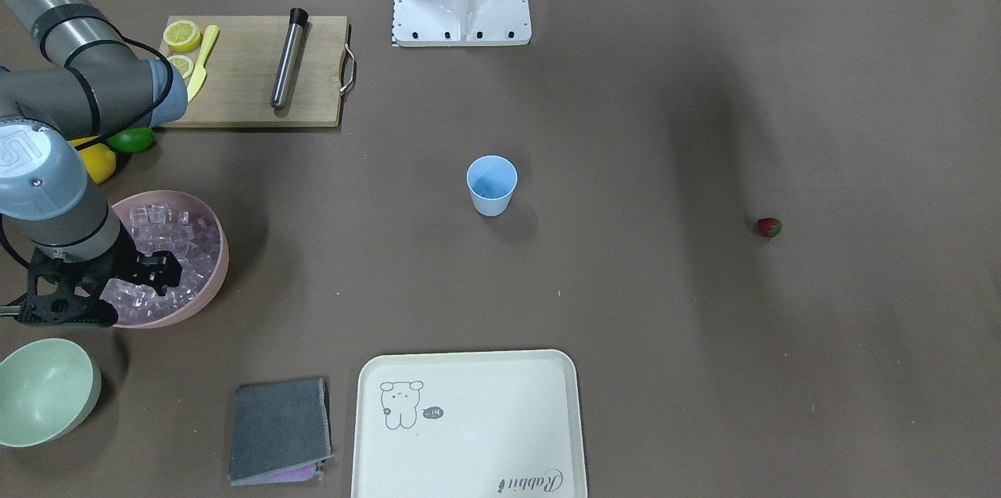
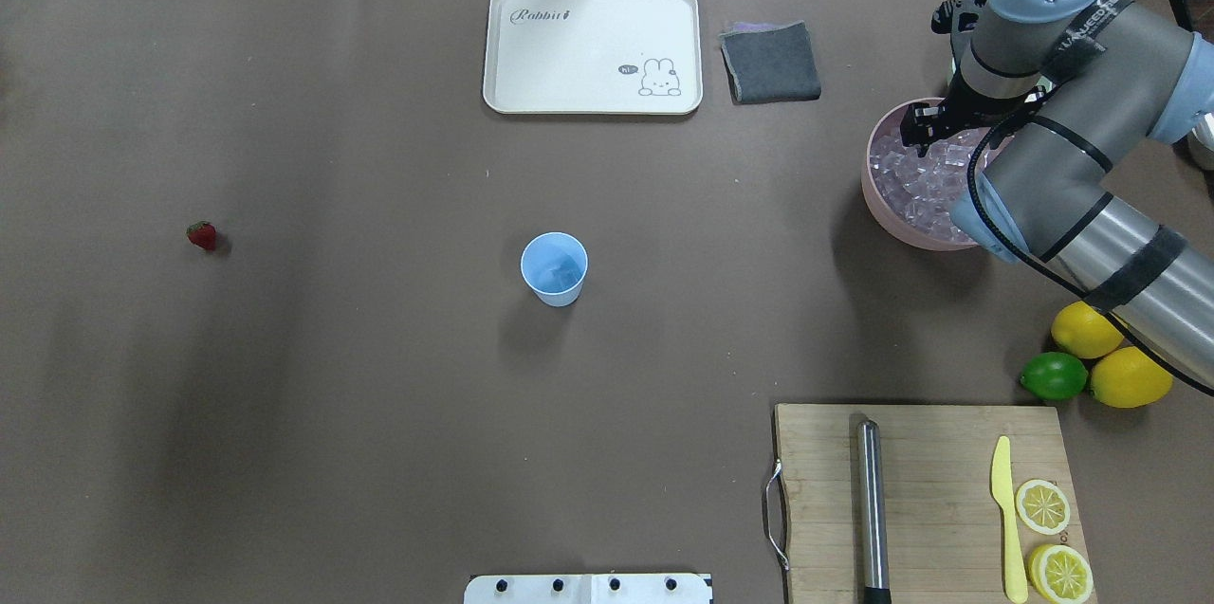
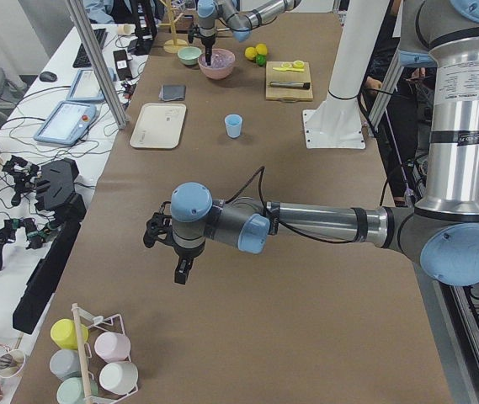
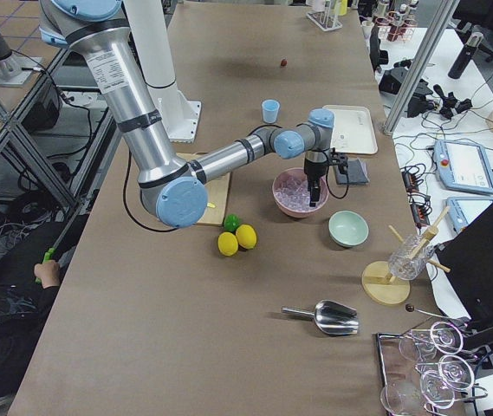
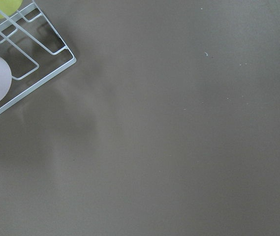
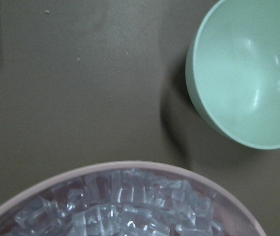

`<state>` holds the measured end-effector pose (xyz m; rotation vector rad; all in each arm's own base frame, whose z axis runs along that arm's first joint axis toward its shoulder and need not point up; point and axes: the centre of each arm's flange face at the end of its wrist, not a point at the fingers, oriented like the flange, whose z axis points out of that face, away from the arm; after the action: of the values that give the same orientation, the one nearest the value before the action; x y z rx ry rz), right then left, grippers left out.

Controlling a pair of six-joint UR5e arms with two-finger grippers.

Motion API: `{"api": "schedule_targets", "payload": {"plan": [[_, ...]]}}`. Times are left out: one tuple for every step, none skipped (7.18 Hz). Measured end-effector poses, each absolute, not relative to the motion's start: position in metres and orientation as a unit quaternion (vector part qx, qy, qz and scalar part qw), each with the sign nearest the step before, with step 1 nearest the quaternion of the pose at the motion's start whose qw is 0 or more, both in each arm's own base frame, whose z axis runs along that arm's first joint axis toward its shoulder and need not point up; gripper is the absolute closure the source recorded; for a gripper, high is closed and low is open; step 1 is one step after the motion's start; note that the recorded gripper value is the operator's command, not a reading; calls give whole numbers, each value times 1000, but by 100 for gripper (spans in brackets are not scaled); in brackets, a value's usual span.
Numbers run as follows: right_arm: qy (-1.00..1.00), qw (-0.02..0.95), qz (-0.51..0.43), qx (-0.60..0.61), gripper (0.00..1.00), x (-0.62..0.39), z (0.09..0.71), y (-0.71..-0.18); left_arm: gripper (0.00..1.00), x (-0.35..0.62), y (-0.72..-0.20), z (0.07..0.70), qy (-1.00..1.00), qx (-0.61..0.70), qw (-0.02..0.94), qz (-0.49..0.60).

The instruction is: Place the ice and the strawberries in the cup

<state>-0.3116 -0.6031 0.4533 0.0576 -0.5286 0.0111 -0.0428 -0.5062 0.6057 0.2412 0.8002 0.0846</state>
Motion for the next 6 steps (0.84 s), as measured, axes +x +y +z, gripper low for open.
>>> {"api": "schedule_targets", "payload": {"plan": [[-261,965,5,28,29,-312,454,-603,2,-43,-506,606,388,117,913,41],[-261,965,5,28,51,-313,454,-603,2,-43,-506,606,388,117,913,41],[-261,965,3,29,83,-313,453,-603,2,-43,-506,606,388,117,913,41],[-261,965,-1,30,100,-313,453,-603,2,-43,-506,607,388,116,913,41],[-262,965,-6,31,100,-312,453,-603,2,-43,-506,607,388,116,913,41],[-264,964,-11,31,100,-310,452,-603,2,-43,-506,606,388,117,913,41]]}}
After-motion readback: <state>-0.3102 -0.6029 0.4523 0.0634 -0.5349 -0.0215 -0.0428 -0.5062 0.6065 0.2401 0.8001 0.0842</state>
